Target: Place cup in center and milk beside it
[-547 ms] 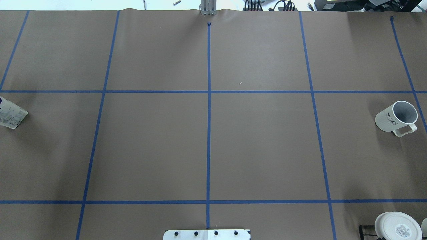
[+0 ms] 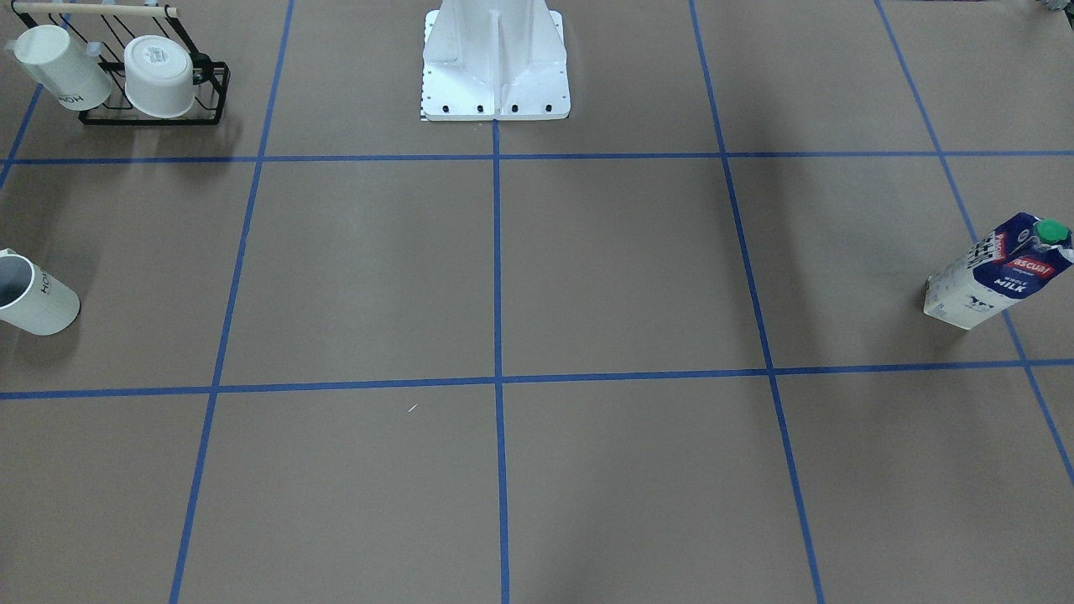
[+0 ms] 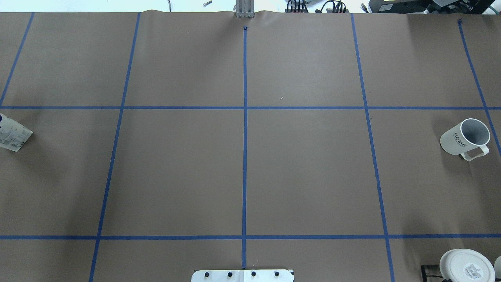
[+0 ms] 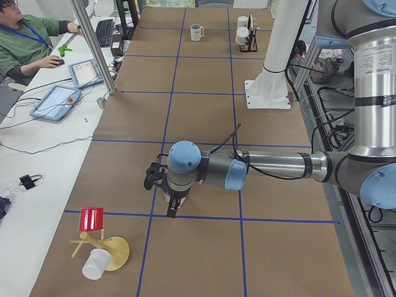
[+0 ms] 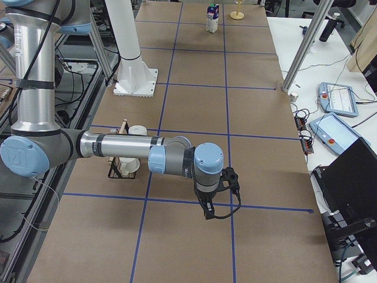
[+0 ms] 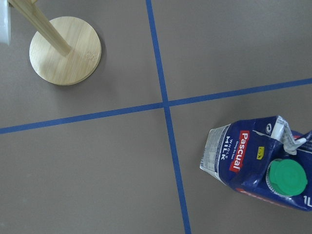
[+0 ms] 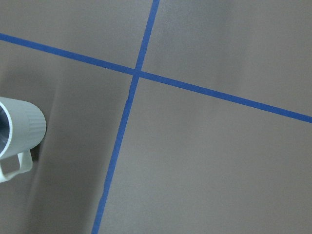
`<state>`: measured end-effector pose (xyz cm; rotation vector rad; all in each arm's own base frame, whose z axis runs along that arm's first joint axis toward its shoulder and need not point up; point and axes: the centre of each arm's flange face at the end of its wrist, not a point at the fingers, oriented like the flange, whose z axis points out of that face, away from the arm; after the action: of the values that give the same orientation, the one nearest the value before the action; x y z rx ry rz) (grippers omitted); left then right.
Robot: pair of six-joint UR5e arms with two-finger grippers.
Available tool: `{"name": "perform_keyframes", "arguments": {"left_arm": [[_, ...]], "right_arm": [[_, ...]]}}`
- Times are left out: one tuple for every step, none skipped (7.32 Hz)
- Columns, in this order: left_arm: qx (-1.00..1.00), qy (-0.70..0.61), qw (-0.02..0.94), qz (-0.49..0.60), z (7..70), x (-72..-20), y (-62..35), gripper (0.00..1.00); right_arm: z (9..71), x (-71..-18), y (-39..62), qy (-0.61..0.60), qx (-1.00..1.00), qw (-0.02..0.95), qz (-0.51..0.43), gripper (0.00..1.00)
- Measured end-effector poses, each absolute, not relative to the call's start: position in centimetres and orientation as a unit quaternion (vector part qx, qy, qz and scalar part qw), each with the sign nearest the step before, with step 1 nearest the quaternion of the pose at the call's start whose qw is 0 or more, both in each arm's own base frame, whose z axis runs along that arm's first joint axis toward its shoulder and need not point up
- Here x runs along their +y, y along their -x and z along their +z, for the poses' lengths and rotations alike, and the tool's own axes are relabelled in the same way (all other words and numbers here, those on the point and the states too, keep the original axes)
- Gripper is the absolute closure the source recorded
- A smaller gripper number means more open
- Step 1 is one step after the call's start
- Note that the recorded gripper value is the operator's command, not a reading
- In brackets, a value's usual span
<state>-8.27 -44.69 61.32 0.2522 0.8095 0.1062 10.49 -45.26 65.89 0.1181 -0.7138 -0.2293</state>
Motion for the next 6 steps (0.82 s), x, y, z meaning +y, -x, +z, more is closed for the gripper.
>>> {"name": "perform_keyframes", "arguments": {"left_arm": [[0.392, -0.134, 0.908, 0.057, 60.4, -45.0, 8.3, 0.01], [0.391, -0.148, 0.907, 0.063, 59.2, -45.7, 8.3, 0.01], [0.389, -0.157, 0.905, 0.065, 58.3, -47.3, 8.3, 0.01], [0.390, -0.158, 0.905, 0.066, 58.2, -48.9, 8.3, 0.01], [0.390, -0.157, 0.905, 0.066, 58.2, -49.7, 8.3, 0.01], [0.390, -0.157, 0.905, 0.066, 58.2, -50.0, 8.3, 0.01]], "right_arm": [[65.4, -45.8, -9.8, -0.062, -0.353, 0.926, -0.119, 0.00], [64.4, -47.0, -9.2, -0.079, -0.357, 0.922, -0.131, 0.00], [63.9, -47.7, -8.6, -0.104, -0.367, 0.913, -0.144, 0.00], [64.4, -47.1, -8.1, -0.128, -0.383, 0.902, -0.155, 0.00], [65.0, -46.4, -7.8, -0.143, -0.393, 0.896, -0.146, 0.00], [65.0, -46.1, -6.9, -0.134, -0.403, 0.899, -0.109, 0.01]]}}
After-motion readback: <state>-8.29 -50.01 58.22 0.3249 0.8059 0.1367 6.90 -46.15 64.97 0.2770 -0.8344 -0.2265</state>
